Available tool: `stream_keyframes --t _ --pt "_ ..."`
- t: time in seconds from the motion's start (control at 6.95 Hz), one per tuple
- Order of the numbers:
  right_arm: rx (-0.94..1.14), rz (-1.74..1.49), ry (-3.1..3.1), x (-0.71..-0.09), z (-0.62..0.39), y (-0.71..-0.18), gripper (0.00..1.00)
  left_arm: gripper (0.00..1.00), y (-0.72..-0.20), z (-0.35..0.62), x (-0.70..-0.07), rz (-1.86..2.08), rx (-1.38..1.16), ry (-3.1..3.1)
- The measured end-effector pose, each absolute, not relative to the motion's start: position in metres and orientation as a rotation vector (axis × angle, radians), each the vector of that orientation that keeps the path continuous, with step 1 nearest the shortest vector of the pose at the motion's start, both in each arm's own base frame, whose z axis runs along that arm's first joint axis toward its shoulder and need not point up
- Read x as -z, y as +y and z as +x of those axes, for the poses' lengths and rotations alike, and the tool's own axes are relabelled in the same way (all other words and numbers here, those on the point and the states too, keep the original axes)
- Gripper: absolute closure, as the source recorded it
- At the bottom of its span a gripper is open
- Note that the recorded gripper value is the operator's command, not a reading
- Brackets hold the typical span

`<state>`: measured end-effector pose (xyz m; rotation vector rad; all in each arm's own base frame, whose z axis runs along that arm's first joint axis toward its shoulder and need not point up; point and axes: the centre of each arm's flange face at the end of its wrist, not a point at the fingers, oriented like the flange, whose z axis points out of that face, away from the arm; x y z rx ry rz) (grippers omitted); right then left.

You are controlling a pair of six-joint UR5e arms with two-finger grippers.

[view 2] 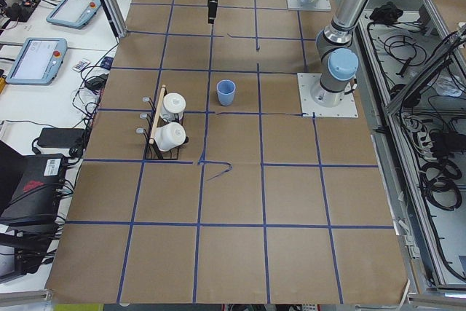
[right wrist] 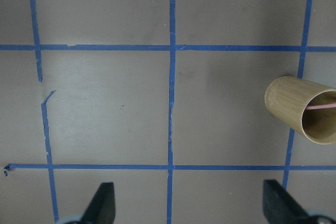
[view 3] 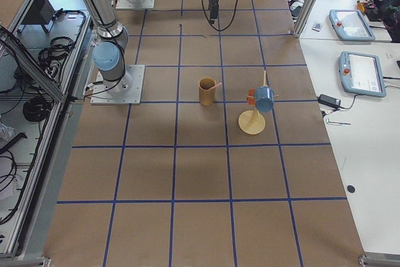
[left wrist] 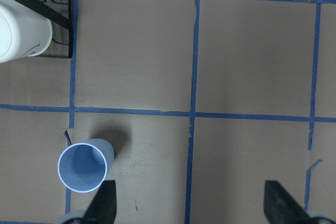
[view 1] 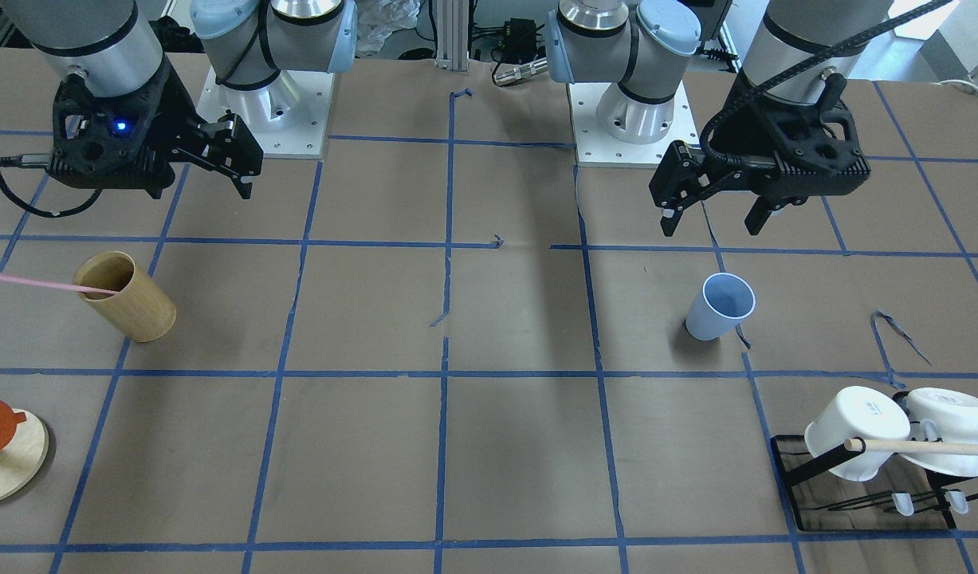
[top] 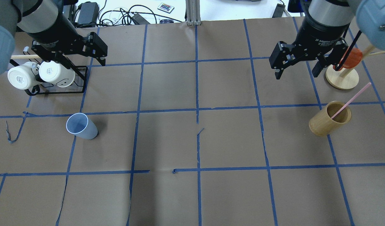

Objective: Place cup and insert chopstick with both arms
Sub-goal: 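Lower the left gripper toward the light blue cup while the right gripper approaches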

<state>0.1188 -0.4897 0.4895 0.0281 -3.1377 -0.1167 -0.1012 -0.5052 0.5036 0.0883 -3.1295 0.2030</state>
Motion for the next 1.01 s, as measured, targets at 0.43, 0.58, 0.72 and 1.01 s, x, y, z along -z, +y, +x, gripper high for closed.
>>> stream_keyframes --t 0.43,0.58,0.72,1.01 --pt "0.117 0.028 -3.138 -0.4886 0.1188 -0.4906 0.00 0.00 -0.5024 -0.1012 -0.5061 0.089 -0.193 -3.130" --pt "0.116 0.028 -3.138 -0.4885 0.1188 -0.4909 0.00 0.00 -0.5019 -0.1013 -0.5064 0.090 -0.191 -3.130" --pt "0.116 0.028 -3.137 -0.4888 0.1187 -0.4910 0.00 0.00 -0.5010 -0.1013 -0.5064 0.090 -0.184 -3.131" --pt "0.125 0.026 -3.130 -0.4872 0.1167 -0.4915 0.00 0.00 -0.4996 -0.1014 -0.5069 0.090 -0.177 -3.131"
